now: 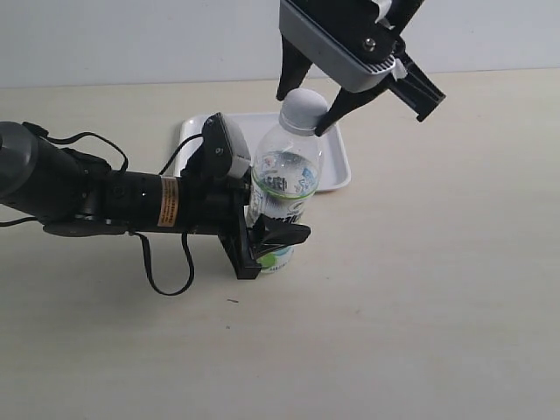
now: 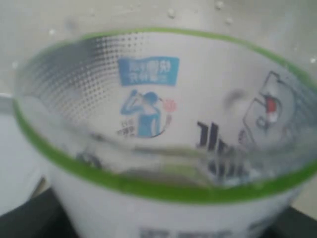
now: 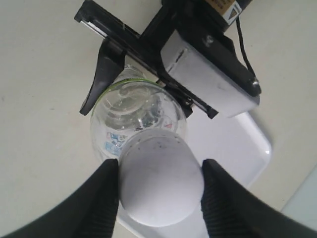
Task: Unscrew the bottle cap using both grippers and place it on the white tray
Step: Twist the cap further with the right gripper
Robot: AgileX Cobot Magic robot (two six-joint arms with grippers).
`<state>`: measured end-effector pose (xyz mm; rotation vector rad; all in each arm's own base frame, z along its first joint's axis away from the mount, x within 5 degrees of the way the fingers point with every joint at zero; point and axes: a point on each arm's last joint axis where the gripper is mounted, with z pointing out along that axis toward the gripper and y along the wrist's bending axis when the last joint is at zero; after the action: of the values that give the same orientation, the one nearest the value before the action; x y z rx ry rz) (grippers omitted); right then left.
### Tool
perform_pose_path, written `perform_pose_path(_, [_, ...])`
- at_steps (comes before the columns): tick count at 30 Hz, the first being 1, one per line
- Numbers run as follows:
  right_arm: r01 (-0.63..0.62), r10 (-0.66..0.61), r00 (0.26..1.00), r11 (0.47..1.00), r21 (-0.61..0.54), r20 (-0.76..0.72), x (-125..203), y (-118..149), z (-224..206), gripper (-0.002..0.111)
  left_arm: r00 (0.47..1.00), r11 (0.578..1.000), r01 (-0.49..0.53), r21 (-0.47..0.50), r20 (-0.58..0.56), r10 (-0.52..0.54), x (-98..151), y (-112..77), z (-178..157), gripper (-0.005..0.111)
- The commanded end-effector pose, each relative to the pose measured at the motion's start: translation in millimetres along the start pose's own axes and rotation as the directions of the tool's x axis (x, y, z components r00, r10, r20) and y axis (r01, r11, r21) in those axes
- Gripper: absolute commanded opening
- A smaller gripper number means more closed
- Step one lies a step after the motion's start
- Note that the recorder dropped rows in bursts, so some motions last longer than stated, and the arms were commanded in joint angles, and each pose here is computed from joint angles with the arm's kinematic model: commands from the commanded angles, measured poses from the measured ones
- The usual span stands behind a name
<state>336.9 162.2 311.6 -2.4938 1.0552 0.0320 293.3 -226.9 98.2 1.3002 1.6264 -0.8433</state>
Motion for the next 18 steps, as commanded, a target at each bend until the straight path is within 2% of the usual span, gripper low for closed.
perform_pose_path(1, [0.046, -0.046, 0.999, 0.999, -0.013, 0.018, 5, -3, 17, 0.000, 0.998, 0.998, 0.061, -0.011, 0.034, -0.061, -5, 1.2, -1, 0.000])
perform_pose_path(10, [0.071, -0.073, 0.996, 0.996, -0.046, -0.043, 13, -1, 20, 0.000, 0.998, 0.998, 0.061, -0.011, 0.034, -0.061, -5, 1.2, -1, 0.000])
perform_pose_path(18, [0.073, -0.073, 0.996, 0.997, -0.005, -0.043, 6, -1, 6, 0.000, 0.998, 0.998, 0.061, -0.011, 0.034, -0.061, -5, 1.2, -1, 0.000])
